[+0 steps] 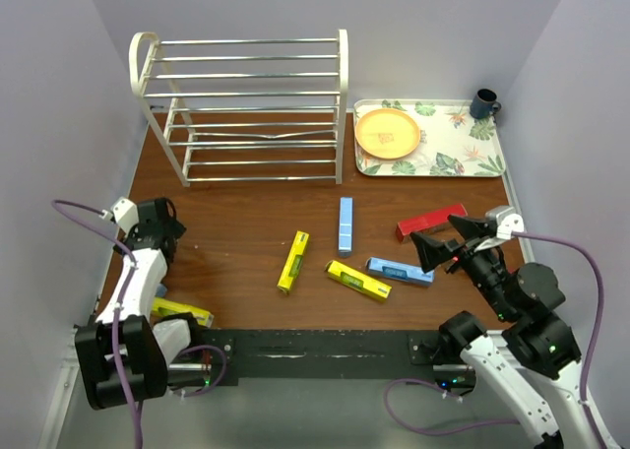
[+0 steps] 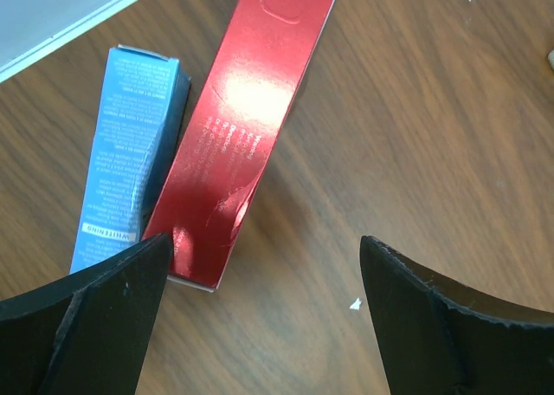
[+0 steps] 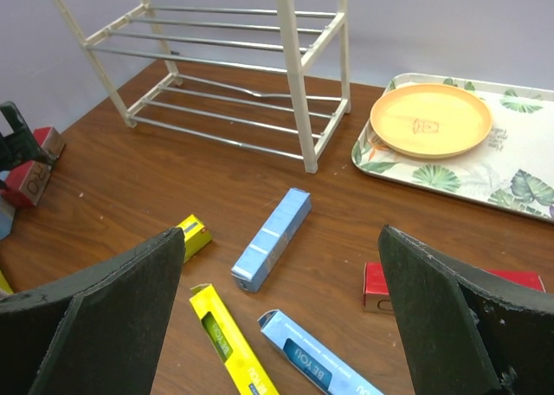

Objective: Place and organize the toothpastes onto the shelf

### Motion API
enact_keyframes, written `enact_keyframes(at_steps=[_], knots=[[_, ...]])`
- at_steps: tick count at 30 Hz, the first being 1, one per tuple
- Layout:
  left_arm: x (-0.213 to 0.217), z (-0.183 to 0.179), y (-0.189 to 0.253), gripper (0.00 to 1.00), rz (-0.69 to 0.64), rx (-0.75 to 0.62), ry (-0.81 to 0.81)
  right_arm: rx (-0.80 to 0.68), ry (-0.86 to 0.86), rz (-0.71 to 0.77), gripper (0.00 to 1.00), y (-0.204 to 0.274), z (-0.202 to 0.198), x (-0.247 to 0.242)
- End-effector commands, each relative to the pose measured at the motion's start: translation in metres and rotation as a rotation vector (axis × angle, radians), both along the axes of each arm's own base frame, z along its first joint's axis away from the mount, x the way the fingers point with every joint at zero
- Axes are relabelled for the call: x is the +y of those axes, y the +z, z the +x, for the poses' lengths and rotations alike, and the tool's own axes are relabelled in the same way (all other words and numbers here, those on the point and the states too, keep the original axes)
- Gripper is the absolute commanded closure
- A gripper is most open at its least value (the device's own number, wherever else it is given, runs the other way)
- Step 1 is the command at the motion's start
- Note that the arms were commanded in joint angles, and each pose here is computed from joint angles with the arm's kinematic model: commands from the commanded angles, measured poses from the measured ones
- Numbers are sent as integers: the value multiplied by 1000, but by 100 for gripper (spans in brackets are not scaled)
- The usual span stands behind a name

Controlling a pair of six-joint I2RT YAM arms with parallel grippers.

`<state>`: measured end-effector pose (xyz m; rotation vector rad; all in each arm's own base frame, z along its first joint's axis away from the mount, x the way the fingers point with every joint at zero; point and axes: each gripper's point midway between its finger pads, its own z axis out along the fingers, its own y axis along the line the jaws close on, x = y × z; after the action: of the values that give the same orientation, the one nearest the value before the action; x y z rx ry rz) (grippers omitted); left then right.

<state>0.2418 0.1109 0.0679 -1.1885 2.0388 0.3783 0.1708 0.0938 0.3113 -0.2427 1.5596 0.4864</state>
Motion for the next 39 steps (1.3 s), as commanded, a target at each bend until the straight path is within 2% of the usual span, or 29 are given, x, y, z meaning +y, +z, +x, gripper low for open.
enact_keyframes(at_steps=[1, 4, 7, 13, 21, 28, 31, 36, 39], knots=[[9, 10, -2, 4, 8, -42, 20, -10, 3, -14, 1, 9, 6, 3], [9, 7, -5, 5, -4, -19, 33, 3, 21, -19, 1, 12, 8, 9], [11, 11, 16, 3, 19, -52, 15, 13, 30, -20, 1, 13, 10, 12], [26, 12, 66, 2, 148, -111, 5, 32, 47, -21, 1, 13, 16, 19], [31, 11, 16, 3, 68, 19, 11, 46, 66, -16, 1, 16, 17, 24], [33, 10, -6, 7, 18, 75, 15, 73, 65, -8, 2, 10, 18, 26], [26, 14, -18, 13, -27, 101, -25, 85, 65, -2, 2, 9, 20, 27], [13, 19, -30, 31, -89, 124, -87, 92, 84, 0, 2, 8, 19, 31], [5, 24, -26, 32, -79, 116, -139, 93, 81, -1, 1, 7, 19, 30]])
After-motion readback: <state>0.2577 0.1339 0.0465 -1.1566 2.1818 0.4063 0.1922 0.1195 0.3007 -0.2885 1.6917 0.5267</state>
